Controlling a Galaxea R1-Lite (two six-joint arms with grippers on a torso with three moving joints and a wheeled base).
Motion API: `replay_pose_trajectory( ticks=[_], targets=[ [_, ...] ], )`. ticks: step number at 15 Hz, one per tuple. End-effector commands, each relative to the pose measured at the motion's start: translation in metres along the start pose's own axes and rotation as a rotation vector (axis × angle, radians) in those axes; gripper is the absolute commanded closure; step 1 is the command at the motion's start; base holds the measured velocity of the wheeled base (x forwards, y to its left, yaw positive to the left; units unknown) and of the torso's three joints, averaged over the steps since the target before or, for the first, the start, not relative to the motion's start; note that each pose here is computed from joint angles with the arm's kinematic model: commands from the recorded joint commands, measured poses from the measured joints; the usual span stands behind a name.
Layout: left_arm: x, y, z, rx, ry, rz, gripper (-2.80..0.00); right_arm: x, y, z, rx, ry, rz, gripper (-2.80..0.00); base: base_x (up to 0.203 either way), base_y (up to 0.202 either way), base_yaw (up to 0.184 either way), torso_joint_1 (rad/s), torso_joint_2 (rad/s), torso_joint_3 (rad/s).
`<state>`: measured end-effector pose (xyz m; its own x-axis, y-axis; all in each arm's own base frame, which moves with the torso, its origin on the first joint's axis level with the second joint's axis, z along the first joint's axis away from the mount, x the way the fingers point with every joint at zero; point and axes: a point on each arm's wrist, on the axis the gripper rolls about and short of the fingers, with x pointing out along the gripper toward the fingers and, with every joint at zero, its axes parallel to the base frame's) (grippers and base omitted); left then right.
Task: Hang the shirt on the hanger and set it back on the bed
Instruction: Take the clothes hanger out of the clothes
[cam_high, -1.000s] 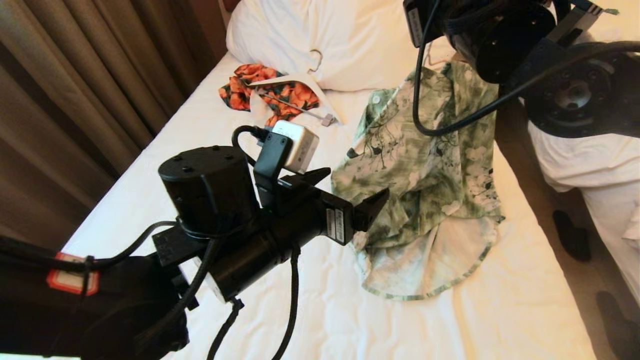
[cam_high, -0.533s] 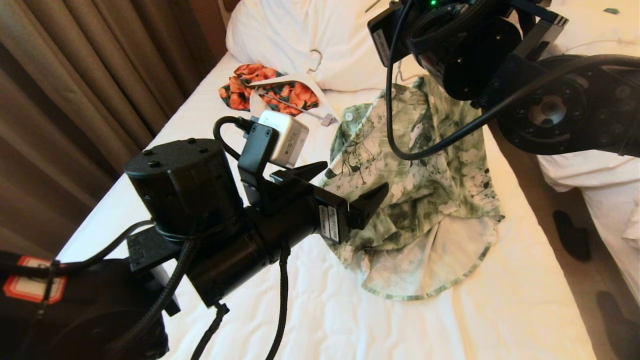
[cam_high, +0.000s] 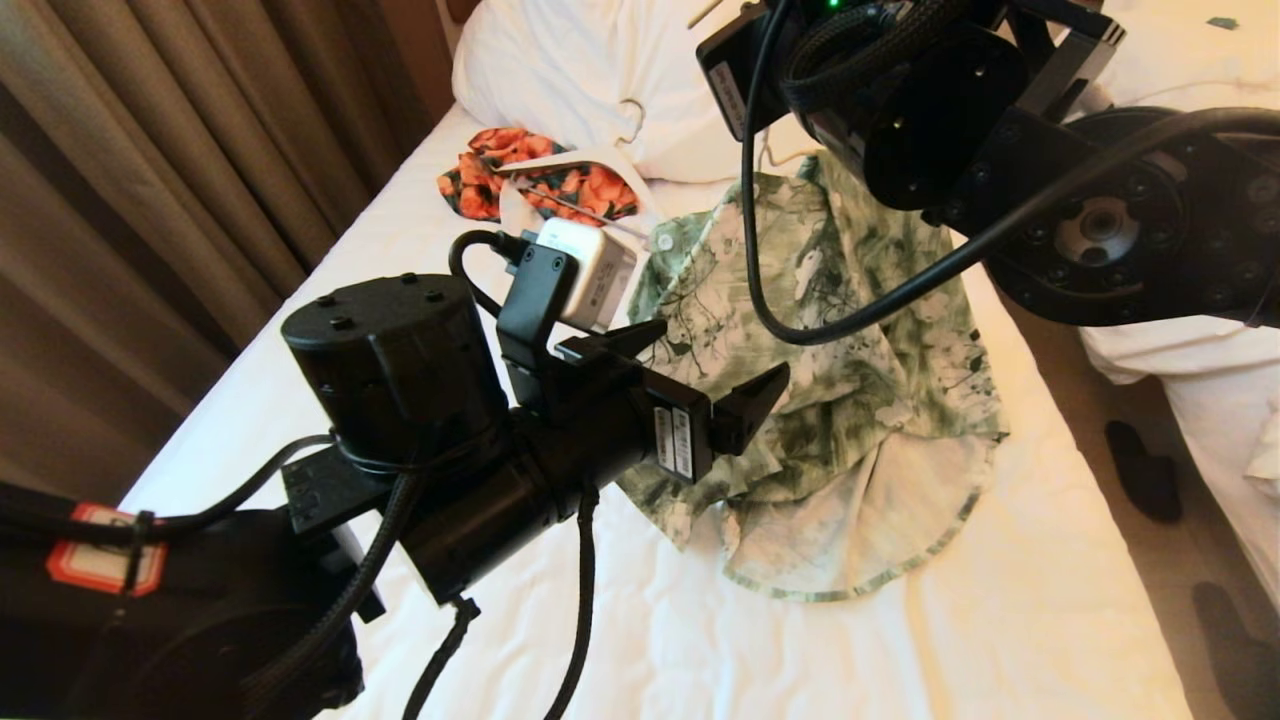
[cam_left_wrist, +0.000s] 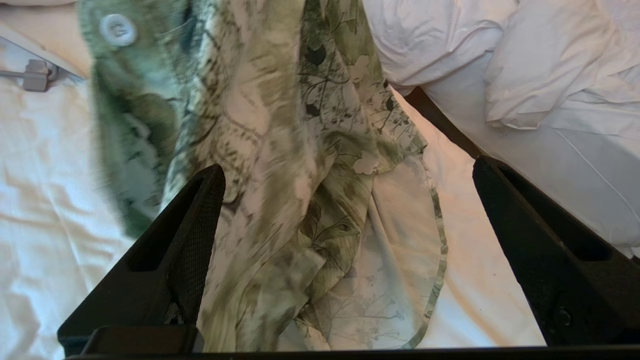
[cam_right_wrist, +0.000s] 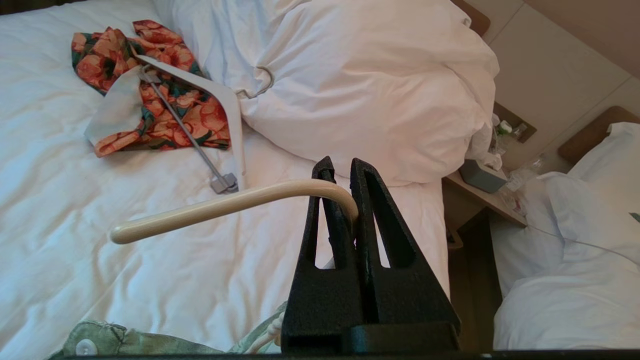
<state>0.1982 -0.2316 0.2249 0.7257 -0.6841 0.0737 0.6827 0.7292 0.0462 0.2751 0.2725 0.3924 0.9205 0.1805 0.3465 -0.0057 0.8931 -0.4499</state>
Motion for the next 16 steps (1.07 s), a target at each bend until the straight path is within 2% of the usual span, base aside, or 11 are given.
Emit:
replay_pose_trajectory(
  ticks=[1, 12, 16],
  targets=[
    [0.002, -0.001, -0.001, 0.0, -0.003, -0.001, -2.8, -0.002, 0.005, 0.002, 0.0, -0.003, 0.01, 0.0, 0.0, 0.0, 0.0, 0.0, 0.0, 0.0],
    [-0.011, -0.001, -0.002, -0.003, -0.022, -0.014, -2.8, -0.017, 0.035, 0.014, 0.017, -0.031, 0.091, 0.0, 0.0, 0.0, 0.0, 0.0, 0.0, 0.0],
    [-0.021, -0.007, -0.002, -0.004, -0.039, -0.126, -2.8, -0.02, 0.039, 0.015, 0.011, -0.027, 0.11, 0.0, 0.0, 0.0, 0.0, 0.0, 0.0, 0.0]
  ],
)
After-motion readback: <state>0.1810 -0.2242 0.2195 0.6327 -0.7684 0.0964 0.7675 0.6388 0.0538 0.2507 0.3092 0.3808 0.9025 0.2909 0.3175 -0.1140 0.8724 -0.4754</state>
